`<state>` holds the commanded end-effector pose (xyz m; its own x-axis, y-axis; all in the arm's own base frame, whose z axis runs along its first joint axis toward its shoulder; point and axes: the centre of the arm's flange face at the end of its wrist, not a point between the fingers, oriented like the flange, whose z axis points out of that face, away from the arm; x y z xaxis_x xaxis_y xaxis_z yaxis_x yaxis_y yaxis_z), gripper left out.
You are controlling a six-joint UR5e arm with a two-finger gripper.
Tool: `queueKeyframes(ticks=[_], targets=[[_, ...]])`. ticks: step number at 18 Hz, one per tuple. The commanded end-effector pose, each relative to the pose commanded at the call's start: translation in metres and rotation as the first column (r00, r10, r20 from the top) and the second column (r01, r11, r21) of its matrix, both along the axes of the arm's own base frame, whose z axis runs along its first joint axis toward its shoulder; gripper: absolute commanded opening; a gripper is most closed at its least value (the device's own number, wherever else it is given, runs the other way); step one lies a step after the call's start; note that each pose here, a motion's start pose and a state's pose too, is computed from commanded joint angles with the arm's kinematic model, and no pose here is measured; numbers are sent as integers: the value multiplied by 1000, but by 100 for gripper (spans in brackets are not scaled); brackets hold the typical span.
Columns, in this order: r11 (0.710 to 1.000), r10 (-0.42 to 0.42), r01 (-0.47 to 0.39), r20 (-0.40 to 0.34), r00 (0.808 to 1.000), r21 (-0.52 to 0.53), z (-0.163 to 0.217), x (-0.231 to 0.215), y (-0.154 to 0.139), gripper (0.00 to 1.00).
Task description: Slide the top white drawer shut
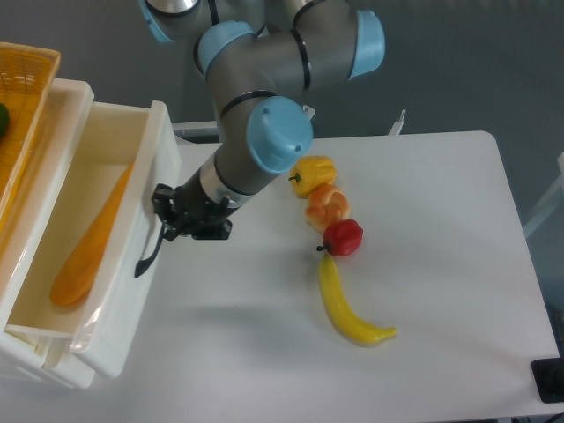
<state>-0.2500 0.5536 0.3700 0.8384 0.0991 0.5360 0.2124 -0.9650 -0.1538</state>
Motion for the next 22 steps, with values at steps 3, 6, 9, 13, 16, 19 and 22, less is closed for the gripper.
queueKeyframes(ticks=[3,6,9,13,16,19,22], targets=[[1000,-9,9,4,1000,-11,-2,12,6,0],[1000,-21,21,5,1000,-9,-2,24,12,0],[1000,-20,20,7,1000,-9,-1,41,21,0],[1000,-23,23,-8,1000,3,0,58,33,0],[999,-35,35,-10,999,3,-5,69,41,0],[999,-33,33,-9,999,1,-5,69,42,0],[1000,-31,31,-12,999,6,-3,67,41,0]])
